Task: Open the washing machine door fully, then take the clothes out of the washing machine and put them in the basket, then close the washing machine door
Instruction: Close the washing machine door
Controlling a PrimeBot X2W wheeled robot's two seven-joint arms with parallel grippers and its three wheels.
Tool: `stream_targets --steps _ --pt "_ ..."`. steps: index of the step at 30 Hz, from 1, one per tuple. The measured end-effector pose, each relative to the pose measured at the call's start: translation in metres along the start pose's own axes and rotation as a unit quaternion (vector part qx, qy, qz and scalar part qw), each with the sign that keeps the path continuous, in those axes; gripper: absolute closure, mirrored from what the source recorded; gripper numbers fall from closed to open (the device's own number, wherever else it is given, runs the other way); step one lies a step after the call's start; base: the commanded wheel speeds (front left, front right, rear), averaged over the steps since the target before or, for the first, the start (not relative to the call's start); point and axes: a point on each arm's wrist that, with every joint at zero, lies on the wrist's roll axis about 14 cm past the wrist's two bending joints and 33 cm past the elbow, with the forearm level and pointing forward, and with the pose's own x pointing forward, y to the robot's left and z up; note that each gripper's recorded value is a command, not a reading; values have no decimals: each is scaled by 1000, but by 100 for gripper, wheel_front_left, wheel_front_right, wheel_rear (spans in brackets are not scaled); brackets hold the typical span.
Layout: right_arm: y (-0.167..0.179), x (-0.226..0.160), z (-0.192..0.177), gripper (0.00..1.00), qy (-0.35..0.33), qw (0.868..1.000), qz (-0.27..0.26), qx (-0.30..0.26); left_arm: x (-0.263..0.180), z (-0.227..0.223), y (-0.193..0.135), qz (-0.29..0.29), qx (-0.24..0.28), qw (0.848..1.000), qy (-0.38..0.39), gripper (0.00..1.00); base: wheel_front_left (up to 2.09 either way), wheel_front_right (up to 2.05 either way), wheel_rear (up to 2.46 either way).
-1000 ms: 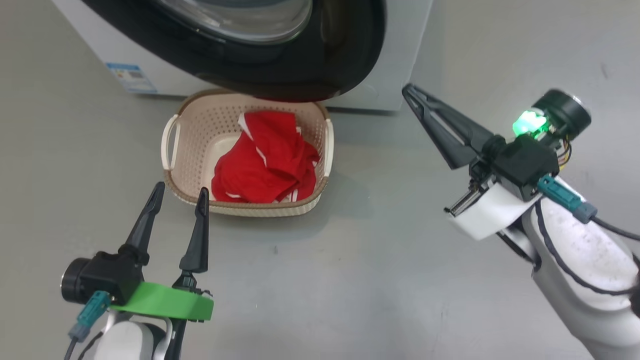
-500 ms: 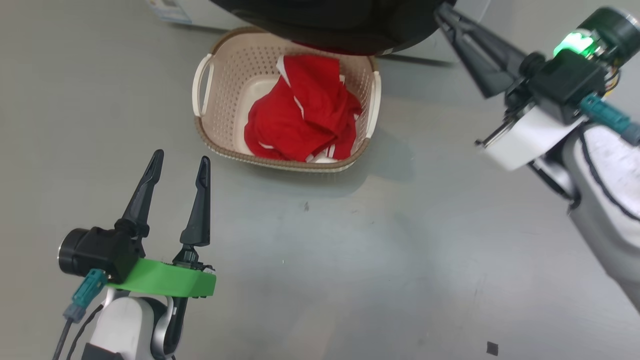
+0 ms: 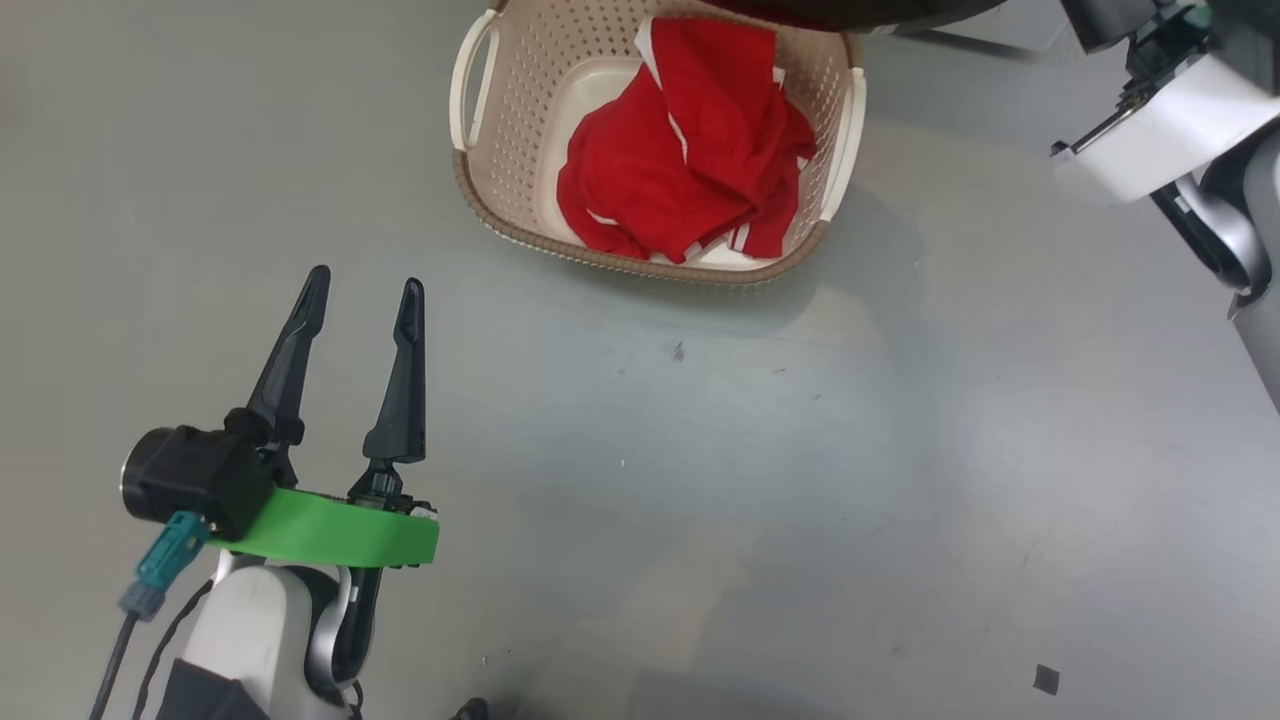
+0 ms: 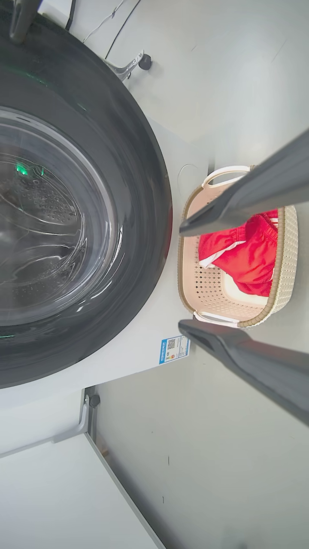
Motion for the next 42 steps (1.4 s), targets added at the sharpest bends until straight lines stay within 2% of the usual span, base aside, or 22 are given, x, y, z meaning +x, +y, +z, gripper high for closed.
stream_targets --steps 10,14,28,42 --pt "-21 15 -11 100 1 1000 -12 3 2 -10 6 12 3 1000 14 0 0 0 0" --pt "-38 18 -17 100 4 999 -33 21 8 -7 0 7 -24 1000 6 0 0 0 0" --pt "-88 41 -21 100 -1 997 -72 13 21 -8 -5 3 -44 999 2 0 0 0 0" --pt "-90 55 -26 100 0 998 -65 8 20 -11 3 22 -40 999 7 0 0 0 0"
